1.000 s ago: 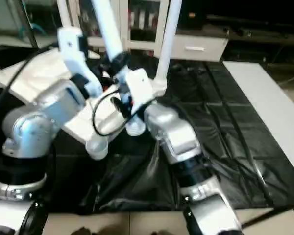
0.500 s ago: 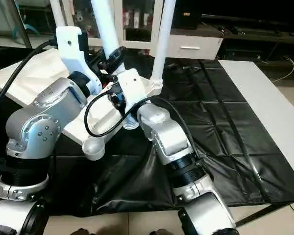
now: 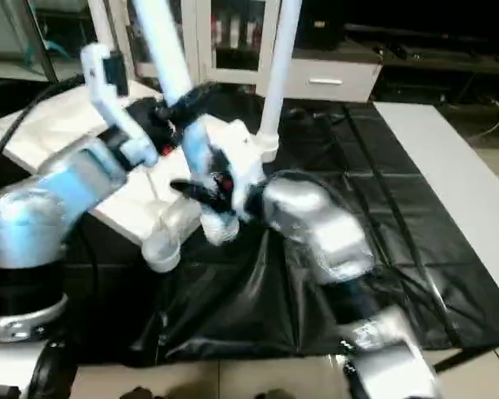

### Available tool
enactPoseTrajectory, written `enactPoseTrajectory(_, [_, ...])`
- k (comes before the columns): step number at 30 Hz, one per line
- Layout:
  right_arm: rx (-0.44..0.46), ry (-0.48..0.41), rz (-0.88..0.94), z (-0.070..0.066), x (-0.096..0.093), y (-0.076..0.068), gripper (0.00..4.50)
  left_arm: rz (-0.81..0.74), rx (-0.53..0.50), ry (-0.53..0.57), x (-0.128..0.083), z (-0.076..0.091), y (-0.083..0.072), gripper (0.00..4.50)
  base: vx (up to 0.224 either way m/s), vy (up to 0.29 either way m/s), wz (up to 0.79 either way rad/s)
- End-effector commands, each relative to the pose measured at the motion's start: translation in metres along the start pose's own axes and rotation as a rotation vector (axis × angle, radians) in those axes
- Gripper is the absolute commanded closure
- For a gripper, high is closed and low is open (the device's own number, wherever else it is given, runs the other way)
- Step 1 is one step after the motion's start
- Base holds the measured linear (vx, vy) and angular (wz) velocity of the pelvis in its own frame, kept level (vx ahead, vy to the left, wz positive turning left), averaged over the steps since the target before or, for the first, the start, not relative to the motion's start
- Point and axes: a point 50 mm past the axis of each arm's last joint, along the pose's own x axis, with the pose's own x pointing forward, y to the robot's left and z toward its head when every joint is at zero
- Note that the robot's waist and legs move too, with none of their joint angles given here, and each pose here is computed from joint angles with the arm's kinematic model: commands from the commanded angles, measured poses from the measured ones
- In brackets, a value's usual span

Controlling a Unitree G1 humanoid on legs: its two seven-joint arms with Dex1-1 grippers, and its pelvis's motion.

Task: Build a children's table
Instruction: Pick table leg

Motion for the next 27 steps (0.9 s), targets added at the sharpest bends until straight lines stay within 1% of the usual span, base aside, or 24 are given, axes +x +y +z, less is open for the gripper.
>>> enactPoseTrajectory(1, [0.02, -0.087, 0.121, 0.015, -0.021, 0.006, 2.66, -0.16, -0.112, 0.059, -0.008, -0.006, -0.009, 1.18, 0.0, 0.0, 0.0])
enactPoseTrajectory(2, [0.023, -0.089, 0.129, 0.015, -0.022, 0.007, 2.66, -0.173, -0.123, 0.059, -0.008, -0.006, -0.01, 1.16, 0.0, 0.0, 0.0])
enactPoseTrajectory(3, [0.039, -0.098, 0.17, 0.015, -0.028, 0.009, 2.66, -0.24, -0.175, 0.054, -0.01, -0.006, -0.015, 1.15, 0.0, 0.0, 0.0])
enactPoseTrajectory(6, [0.056, -0.104, 0.239, 0.014, -0.037, 0.012, 2.66, -0.373, -0.262, 0.041, -0.014, -0.005, -0.024, 1.15, 0.0, 0.0, 0.0])
enactPoseTrajectory(7, [0.077, -0.099, 0.292, 0.013, -0.042, 0.016, 2.66, -0.443, -0.292, 0.056, -0.017, -0.007, -0.029, 1.15, 0.0, 0.0, 0.0])
enactPoseTrajectory(10, [0.108, -0.08, 0.381, 0.011, -0.05, 0.022, 2.66, -0.531, -0.317, 0.093, -0.021, -0.011, -0.035, 1.15, 0.0, 0.0, 0.0])
enactPoseTrajectory(12, [0.101, 0.018, 0.453, 0.002, -0.056, 0.029, 2.66, -0.603, -0.32, 0.117, -0.023, -0.013, -0.042, 1.15, 0.0, 0.0, 0.0])
enactPoseTrajectory(13, [0.101, 0.018, 0.453, 0.002, -0.056, 0.029, 2.66, -0.603, -0.32, 0.117, -0.023, -0.013, -0.042, 1.15, 0.0, 0.0, 0.0])
enactPoseTrajectory(15, [0.096, 0.066, 0.471, -0.004, -0.059, 0.031, 2.66, -0.584, -0.285, 0.15, -0.021, -0.016, -0.042, 1.43, 0.0, 0.0, 0.0])
enactPoseTrajectory(16, [0.1, 0.067, 0.47, -0.004, -0.059, 0.031, 2.66, -0.55, -0.279, 0.156, -0.019, -0.017, -0.039, 1.5, 0.0, 0.0, 0.0])
enactPoseTrajectory(17, [0.1, 0.067, 0.47, -0.004, -0.059, 0.031, 2.66, -0.55, -0.279, 0.156, -0.019, -0.017, -0.039, 1.5, 0.0, 0.0, 0.0])
enactPoseTrajectory(19, [0.102, 0.066, 0.47, -0.004, -0.059, 0.031, 2.66, -0.53, -0.297, 0.144, -0.018, -0.016, -0.036, 1.76, 0.0, 0.0, 0.0])
enactPoseTrajectory(20, [0.1, 0.066, 0.469, -0.004, -0.058, 0.031, 2.66, -0.52, -0.309, 0.135, -0.018, -0.015, -0.034, 1.76, 0.0, 0.0, 0.0])
enactPoseTrajectory(21, [0.099, 0.065, 0.468, -0.003, -0.058, 0.031, 2.66, -0.51, -0.326, 0.125, -0.019, -0.012, -0.032, 1.88, 0.0, 0.0, 0.0])
enactPoseTrajectory(27, [0.094, 0.076, 0.473, -0.003, -0.059, 0.031, 2.66, -0.481, -0.34, 0.115, -0.02, -0.011, -0.027, 2.11, 0.0, 0.0, 0.0])
